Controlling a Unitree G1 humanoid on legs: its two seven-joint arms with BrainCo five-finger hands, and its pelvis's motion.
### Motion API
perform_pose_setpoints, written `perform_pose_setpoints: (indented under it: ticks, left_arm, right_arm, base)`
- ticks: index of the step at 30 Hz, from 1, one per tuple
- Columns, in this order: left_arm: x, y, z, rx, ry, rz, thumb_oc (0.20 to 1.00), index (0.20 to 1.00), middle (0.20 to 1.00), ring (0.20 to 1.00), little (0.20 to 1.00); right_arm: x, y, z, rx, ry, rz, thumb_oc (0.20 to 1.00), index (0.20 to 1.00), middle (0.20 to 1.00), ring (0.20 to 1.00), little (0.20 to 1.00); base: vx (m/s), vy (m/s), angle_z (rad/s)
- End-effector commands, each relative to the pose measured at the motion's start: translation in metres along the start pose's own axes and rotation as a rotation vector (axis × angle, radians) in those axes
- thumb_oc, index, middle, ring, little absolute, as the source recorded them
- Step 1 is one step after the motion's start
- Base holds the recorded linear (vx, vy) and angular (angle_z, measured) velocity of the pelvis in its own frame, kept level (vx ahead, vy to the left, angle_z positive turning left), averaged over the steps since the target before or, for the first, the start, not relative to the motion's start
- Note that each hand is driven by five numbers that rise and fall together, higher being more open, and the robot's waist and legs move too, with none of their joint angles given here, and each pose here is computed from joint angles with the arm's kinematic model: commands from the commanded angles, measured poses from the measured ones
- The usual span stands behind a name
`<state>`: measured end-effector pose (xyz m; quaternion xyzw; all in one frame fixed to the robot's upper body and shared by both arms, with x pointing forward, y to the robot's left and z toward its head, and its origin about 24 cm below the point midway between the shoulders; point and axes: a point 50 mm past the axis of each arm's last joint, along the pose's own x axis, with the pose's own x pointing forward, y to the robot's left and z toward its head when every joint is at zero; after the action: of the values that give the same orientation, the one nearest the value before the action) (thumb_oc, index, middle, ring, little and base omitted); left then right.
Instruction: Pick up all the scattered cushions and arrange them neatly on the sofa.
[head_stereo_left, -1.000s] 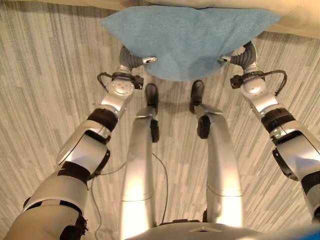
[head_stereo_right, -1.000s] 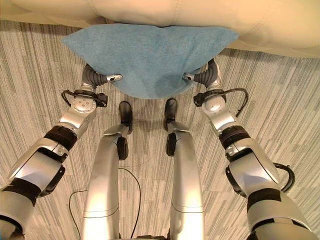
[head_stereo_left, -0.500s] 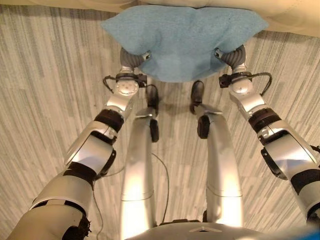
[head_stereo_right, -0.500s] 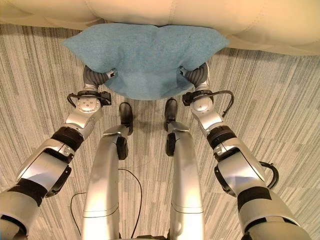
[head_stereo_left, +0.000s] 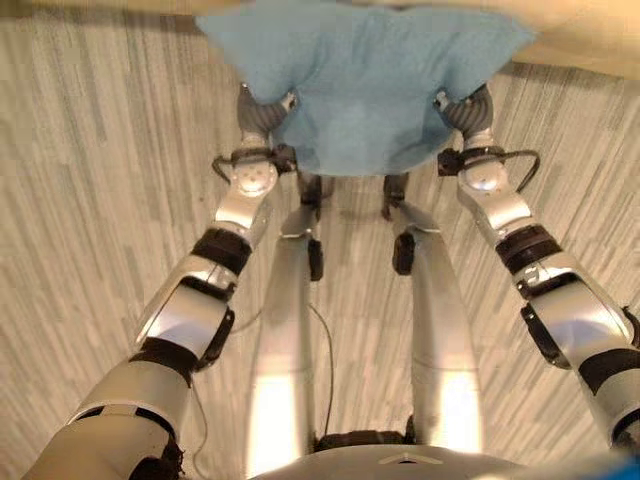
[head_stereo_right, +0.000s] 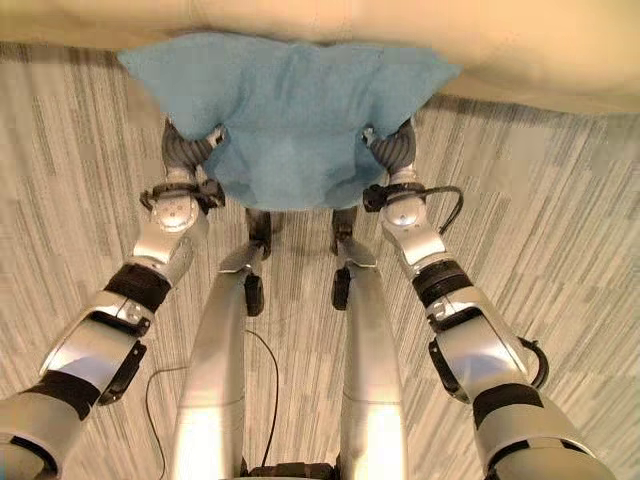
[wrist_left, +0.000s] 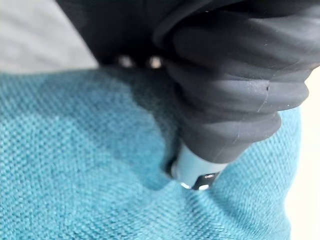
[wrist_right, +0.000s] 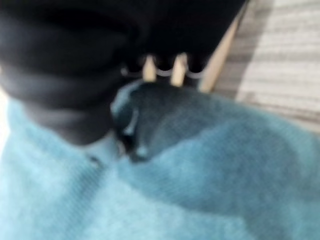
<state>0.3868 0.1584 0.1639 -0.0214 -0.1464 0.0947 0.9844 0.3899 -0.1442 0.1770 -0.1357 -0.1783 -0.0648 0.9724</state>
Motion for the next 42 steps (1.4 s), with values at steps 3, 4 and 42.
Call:
perform_pose_setpoints:
  ticks: [3,4,42]
  left_arm:
    - [-0.036,-0.055,0.012,-0.086,-0.173,-0.301,0.200,0.200,0.200,0.200,0.200]
    - [-0.036,-0.055,0.011,-0.086,-0.172,-0.301,0.200,0.200,0.200,0.200,0.200]
    - [-0.149,0.008,-0.108,0.017,0.299,-0.314,0.200,0.200,0.200,0.200,0.200]
  right_arm:
    - [-0.022,0.038,0.043,0.119,-0.275,0.161,0.200,0.200,0.200,0.200,0.200]
    - [-0.022,0.038,0.042,0.119,-0.273,0.161,0.200,0.200,0.200,0.200,0.200]
    - [-0.144,-0.017,-0.103,0.023,0.277,0.164,0.200,0.200,0.200,0.200,0.200]
  base:
    - [-0.04,0.030,0.10]
    - [-0.04,0.032,0.13]
    - [0.18,0.034,0.03]
